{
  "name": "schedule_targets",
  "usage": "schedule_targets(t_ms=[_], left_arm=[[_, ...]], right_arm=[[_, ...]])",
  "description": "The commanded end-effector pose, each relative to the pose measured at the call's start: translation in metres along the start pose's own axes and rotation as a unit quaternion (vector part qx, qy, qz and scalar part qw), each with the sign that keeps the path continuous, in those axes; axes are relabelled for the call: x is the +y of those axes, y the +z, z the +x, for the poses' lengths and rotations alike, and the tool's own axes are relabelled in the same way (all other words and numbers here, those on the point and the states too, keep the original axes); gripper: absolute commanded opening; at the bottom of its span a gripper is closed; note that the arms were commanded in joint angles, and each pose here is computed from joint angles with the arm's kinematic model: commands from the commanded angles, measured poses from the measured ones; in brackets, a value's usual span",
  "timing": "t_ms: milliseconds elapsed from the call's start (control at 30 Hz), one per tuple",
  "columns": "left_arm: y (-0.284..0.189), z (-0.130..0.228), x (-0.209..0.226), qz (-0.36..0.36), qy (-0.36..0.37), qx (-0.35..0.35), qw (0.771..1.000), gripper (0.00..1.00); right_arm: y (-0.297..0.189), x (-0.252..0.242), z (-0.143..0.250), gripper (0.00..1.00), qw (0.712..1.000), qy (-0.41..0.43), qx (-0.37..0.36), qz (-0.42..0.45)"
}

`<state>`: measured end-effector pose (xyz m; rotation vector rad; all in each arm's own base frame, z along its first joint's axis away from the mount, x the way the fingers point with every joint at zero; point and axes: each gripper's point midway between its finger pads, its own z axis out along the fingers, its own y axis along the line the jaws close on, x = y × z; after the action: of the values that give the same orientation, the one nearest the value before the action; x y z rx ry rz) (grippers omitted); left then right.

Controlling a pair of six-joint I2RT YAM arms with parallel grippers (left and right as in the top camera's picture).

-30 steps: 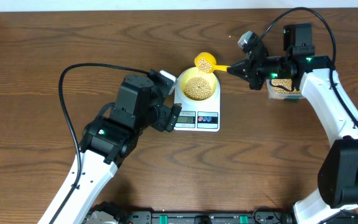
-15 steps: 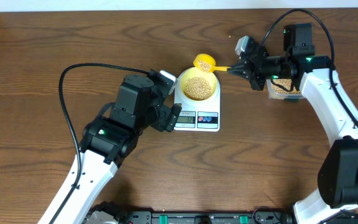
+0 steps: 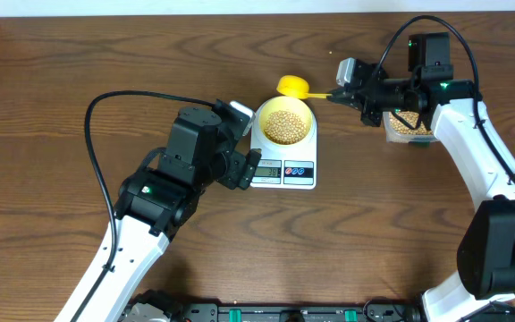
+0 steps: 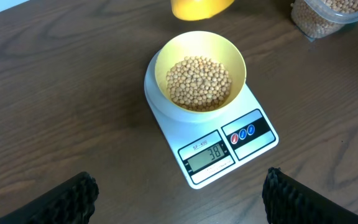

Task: Scoop item into bowl and weigh 50g on scale
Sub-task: 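Tilt the scoop with the right gripper to pour beans into the bowl, then move the empty scoop with the right gripper back over the soybean tub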

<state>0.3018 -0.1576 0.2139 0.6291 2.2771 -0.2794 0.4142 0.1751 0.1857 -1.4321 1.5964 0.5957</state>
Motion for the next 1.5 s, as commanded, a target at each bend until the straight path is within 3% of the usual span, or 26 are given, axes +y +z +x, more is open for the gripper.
schedule_targets(t_ms=[0,200,367,567,733,967,1233,1467], left_arm=[[0.001,0.002,-0.001,0.004,0.0,0.003,1.0,0.87],[0.001,0.002,-0.001,0.004,0.0,0.003,1.0,0.87],[0.001,0.002,-0.001,0.004,0.0,0.003,1.0,0.87],[0.001,0.002,-0.001,0.004,0.0,0.003,1.0,0.87],[0.001,0.002,-0.001,0.004,0.0,0.003,1.0,0.86],[0.001,0.002,-0.001,0.004,0.0,0.003,1.0,0.87],[0.001,0.002,-0.001,0.004,0.0,0.003,1.0,0.86],[0.001,0.002,-0.001,0.004,0.0,0.003,1.0,0.86]], right_arm=[[0.004,0.002,-0.001,0.01,1.0,-0.017,-0.008,-0.006],[0.004,0.002,-0.001,0.01,1.0,-0.015,-0.008,-0.005],[0.002,-0.01,-0.009,0.01,0.998,0.052,-0.018,0.015],[-0.013,-0.058,-0.009,0.01,0.98,0.153,0.02,0.127],[-0.043,-0.098,0.009,0.01,0.941,0.195,0.088,0.262],[-0.096,-0.115,0.015,0.01,0.886,0.247,0.118,0.374],[-0.156,-0.098,0.041,0.01,0.81,0.343,0.166,0.447],[-0.166,-0.067,0.072,0.01,0.784,0.386,0.235,0.425]])
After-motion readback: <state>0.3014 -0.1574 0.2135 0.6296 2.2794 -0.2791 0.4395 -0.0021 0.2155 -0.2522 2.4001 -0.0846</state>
